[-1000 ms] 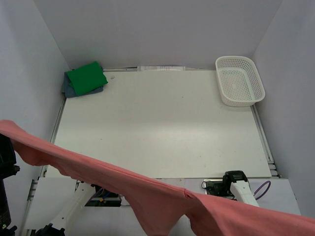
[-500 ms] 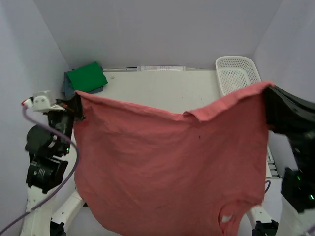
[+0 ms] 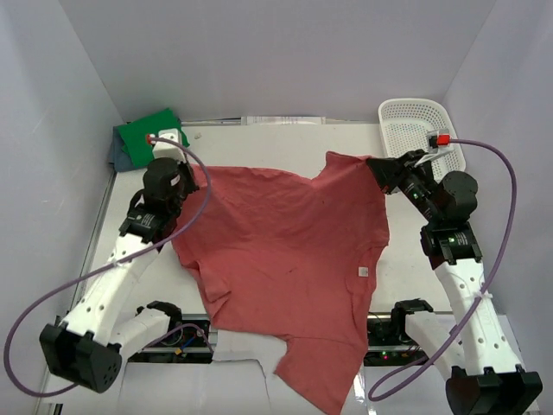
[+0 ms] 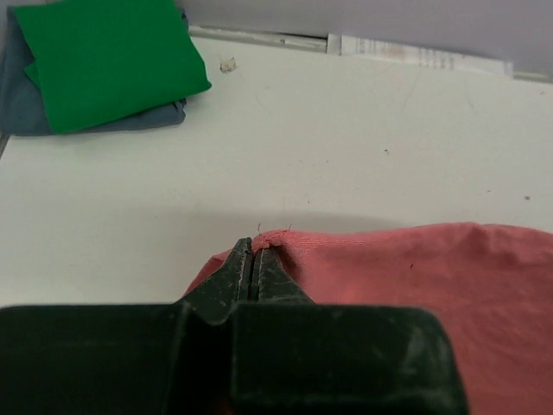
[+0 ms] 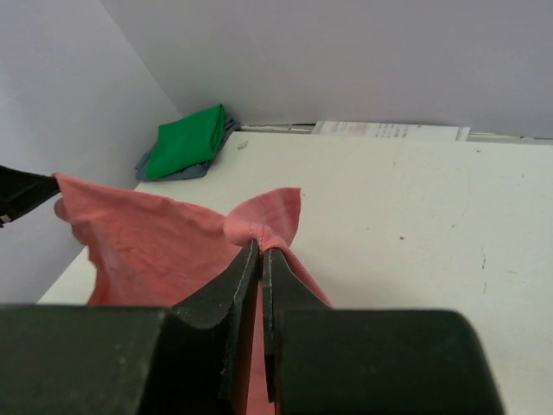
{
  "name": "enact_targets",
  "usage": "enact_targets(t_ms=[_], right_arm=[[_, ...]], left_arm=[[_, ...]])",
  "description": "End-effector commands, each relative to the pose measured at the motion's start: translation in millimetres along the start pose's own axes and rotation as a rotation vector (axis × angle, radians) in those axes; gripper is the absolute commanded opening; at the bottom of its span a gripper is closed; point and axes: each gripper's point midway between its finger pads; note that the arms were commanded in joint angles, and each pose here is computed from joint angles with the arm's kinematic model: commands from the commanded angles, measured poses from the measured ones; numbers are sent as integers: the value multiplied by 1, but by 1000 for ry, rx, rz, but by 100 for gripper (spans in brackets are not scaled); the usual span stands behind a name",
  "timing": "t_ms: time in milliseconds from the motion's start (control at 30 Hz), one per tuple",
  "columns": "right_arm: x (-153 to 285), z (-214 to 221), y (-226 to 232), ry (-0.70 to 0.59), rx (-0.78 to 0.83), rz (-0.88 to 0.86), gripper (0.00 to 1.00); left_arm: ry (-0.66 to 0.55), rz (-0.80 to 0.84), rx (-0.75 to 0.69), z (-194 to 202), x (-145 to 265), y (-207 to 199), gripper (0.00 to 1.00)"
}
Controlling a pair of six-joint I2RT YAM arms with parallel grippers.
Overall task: Fold and stack the t-shirts
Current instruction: Flatten out the tshirt
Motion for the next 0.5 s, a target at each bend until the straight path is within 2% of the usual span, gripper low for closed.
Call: enact_targets(t_ms=[0,233,267,467], right_arm=[[-17,-19,0,-105,57,-46,8],[-63,1,-30,-43,66,-27,8],[-71,10,-38,-16,60,-16,8],[-107,29,-64,33,46,9,8]], left_arm=[[-11,-19,-4,8,-36,-7,0],[29,-41,-31,38,-91,-14,0],[8,-43,-27,33,-98,-16,0],[69,-98,-36,60,-136,-5,0]])
Point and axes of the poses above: each gripper's point midway between its finger pads, its own x axis back along the fingers, its own y axis along the line the jaws close on, z = x × y, and after that the axes turned 5 degrees about x, right-handed
